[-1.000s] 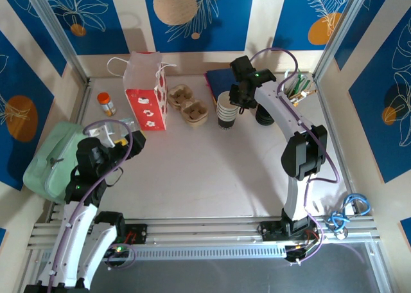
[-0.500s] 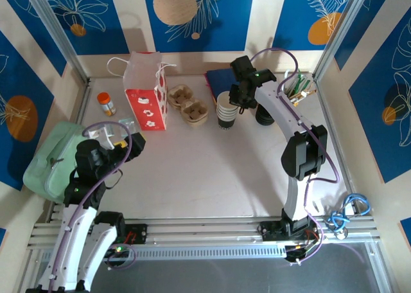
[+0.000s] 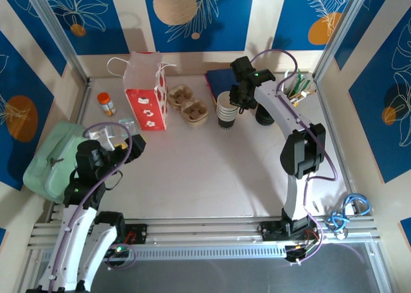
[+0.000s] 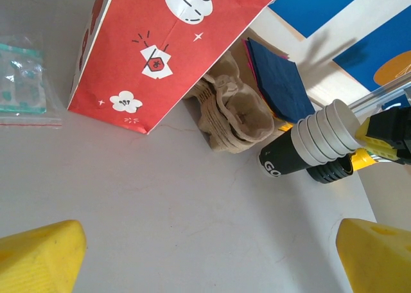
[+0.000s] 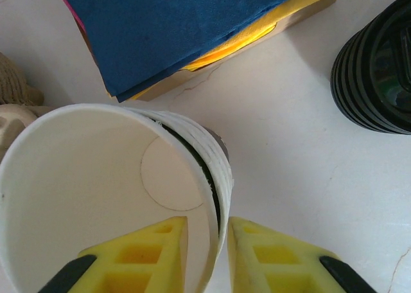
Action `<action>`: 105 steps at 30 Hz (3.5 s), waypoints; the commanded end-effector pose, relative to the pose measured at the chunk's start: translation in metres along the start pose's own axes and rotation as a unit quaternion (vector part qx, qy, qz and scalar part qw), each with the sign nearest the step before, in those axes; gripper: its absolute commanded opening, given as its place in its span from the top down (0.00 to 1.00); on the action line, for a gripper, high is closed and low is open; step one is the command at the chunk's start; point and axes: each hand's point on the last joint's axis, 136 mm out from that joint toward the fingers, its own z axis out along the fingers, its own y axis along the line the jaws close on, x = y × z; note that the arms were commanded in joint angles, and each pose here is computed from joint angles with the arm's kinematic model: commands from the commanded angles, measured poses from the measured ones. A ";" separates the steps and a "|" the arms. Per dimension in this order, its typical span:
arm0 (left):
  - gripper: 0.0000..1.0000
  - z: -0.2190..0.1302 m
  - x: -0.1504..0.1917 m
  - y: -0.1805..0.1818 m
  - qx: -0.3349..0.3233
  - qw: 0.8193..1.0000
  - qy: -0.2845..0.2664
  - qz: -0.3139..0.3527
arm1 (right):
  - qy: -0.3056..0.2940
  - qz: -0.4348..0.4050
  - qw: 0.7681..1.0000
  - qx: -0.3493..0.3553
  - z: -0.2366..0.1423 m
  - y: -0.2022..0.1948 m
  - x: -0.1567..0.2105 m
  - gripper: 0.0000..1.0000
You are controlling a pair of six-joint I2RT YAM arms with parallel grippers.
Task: Pack the takeout coffee
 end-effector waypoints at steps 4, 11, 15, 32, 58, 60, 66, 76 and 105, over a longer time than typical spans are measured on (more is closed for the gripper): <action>0.01 -0.007 -0.007 -0.005 0.002 1.000 -0.013 0.009 | 0.001 0.005 1.000 -0.011 -0.008 0.005 -0.004 0.86; 0.00 -0.007 -0.009 -0.007 0.004 1.000 -0.015 0.010 | -0.013 -0.001 1.000 -0.019 -0.025 0.007 -0.009 0.94; 0.01 -0.008 -0.011 -0.008 0.005 1.000 -0.017 0.011 | -0.024 -0.005 0.999 -0.033 -0.042 0.010 -0.013 0.96; 0.01 -0.021 -0.031 -0.018 -0.002 0.998 -0.042 0.042 | -0.076 -0.043 0.988 -0.130 -0.171 0.016 -0.014 0.97; 0.03 0.001 -0.026 -0.032 0.056 0.998 -0.019 0.024 | -0.021 -0.129 0.984 -0.122 -0.078 0.017 0.132 0.98; 0.03 0.001 -0.025 -0.032 0.057 0.998 -0.018 0.022 | -0.004 -0.127 0.986 -0.111 -0.063 0.017 0.137 0.98; 0.03 0.004 -0.023 -0.032 0.059 0.998 -0.014 0.017 | 0.022 -0.132 0.986 -0.094 -0.029 0.023 0.152 0.98; 0.03 0.006 -0.020 -0.029 0.053 0.998 -0.005 0.014 | 0.048 -0.145 0.986 -0.071 0.003 0.030 0.165 0.97; 0.03 0.006 -0.013 -0.023 0.046 0.999 0.001 0.012 | 0.017 -0.168 0.984 -0.063 -0.044 0.033 0.154 0.63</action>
